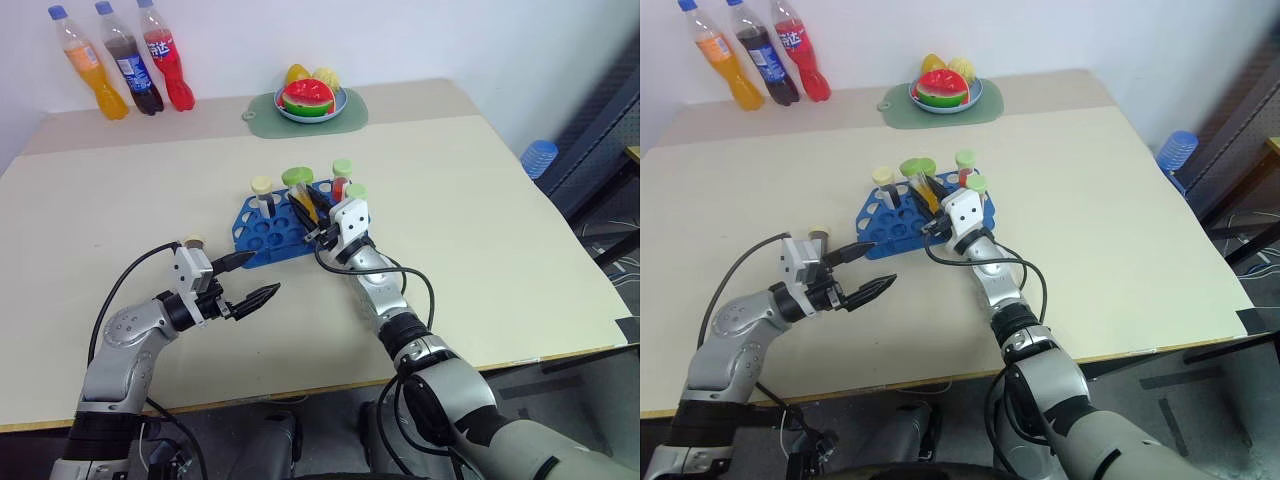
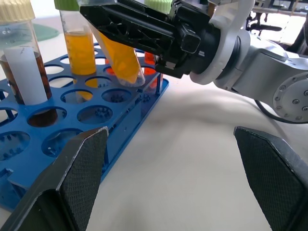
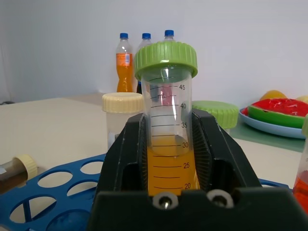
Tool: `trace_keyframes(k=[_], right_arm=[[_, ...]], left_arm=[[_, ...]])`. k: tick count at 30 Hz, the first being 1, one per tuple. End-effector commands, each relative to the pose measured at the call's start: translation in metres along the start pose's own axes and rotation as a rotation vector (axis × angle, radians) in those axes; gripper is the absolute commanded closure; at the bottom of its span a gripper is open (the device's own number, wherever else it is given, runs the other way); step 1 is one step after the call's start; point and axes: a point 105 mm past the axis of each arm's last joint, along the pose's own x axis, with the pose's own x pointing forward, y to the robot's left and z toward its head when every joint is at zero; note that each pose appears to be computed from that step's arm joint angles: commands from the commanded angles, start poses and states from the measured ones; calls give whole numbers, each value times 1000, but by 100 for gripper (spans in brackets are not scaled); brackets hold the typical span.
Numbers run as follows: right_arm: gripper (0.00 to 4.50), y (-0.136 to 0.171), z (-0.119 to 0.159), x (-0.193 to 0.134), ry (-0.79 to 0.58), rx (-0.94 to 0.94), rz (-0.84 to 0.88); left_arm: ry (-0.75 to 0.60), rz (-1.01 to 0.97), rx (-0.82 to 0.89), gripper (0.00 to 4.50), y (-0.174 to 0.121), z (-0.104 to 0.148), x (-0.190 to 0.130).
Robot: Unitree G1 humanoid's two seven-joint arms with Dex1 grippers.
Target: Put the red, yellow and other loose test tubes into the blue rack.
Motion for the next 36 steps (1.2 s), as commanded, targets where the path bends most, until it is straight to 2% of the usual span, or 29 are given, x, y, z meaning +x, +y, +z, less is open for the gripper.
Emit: trace_keyframes(k=[1, 3, 5, 9, 14, 22, 31, 32, 33, 36], right_arm=[[188, 0, 1, -7, -24, 4, 14], [73, -3, 5, -9, -39, -35, 0], [8, -6, 9, -16, -48, -70, 22], [8, -17, 16, -27, -42, -97, 14], [8, -18, 21, -34, 63, -51, 66], [8, -19, 34, -21, 177, -30, 151], [8, -23, 32, -6, 284, -15, 186], [61, -23, 32, -5, 289, -14, 187], [82, -23, 32, -3, 294, -15, 194], [221, -22, 32, -2, 302, -23, 202]], left_arm=[[-44, 19, 9, 14, 2, 12, -1], [-62, 35, -8, 14, 4, 15, 0], [-88, 53, -27, 14, 7, 20, 1], [-104, 58, -37, 14, 9, 24, 3], [-101, 37, -41, 14, 6, 23, 7], [-94, 4, -37, 14, 0, 21, 15], [-89, 20, -43, 14, -5, 18, 12], [-89, 23, -44, 14, -6, 17, 11], [-89, 26, -44, 14, -7, 17, 11], [-88, 32, -45, 14, -8, 17, 9]])
